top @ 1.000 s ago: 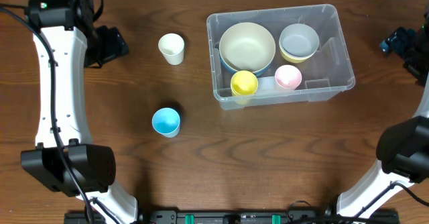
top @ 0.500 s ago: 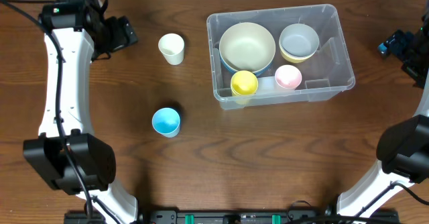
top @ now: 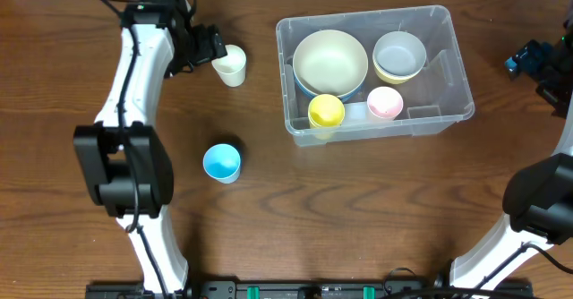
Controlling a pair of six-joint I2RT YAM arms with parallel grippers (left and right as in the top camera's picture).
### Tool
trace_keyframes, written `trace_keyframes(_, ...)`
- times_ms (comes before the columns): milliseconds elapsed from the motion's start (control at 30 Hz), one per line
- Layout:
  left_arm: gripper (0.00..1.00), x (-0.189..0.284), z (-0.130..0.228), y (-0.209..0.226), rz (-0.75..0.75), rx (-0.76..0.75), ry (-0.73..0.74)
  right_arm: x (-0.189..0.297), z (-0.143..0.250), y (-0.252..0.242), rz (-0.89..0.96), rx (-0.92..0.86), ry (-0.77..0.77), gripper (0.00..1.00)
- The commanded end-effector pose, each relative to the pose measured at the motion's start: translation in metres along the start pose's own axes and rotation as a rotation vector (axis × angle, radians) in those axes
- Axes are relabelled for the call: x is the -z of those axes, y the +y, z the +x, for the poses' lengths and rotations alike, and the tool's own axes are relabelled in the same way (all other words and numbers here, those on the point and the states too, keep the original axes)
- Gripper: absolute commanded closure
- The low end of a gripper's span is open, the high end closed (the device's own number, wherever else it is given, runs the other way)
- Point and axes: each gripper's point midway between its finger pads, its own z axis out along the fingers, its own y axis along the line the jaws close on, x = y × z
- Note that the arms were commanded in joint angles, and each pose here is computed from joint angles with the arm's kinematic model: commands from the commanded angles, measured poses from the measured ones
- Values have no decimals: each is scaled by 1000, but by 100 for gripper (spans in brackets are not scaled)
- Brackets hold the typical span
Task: Pack container
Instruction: 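Move the left gripper to the cream cup and grasp it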
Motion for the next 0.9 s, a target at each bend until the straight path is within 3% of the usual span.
trace_keyframes(0,2,-9,0,3,0,25,13,1,-1,-2,2,-20,-5,1)
trace_keyframes(533,1,-53,22,17,-44,37,126,1,-1,-2,2,-20,-5,1)
trace_keyframes(633,38,-53,21,16,-43,37,122,1,-1,-2,2,-20,-5,1)
trace_keyframes(667,55,-53,21,16,-43,37,122,1,-1,-2,2,-20,-5,1)
trace_keyframes(767,81,-52,21,16,-42,37,121,1,-1,-2,2,-20,-5,1)
trace_keyframes(800,94,-51,20,15,-40,37,118,1,-1,-2,1,-20,-5,1)
trace_keyframes(867,94,-46,17,14,-37,35,109,1,-1,-2,1,-20,-5,1)
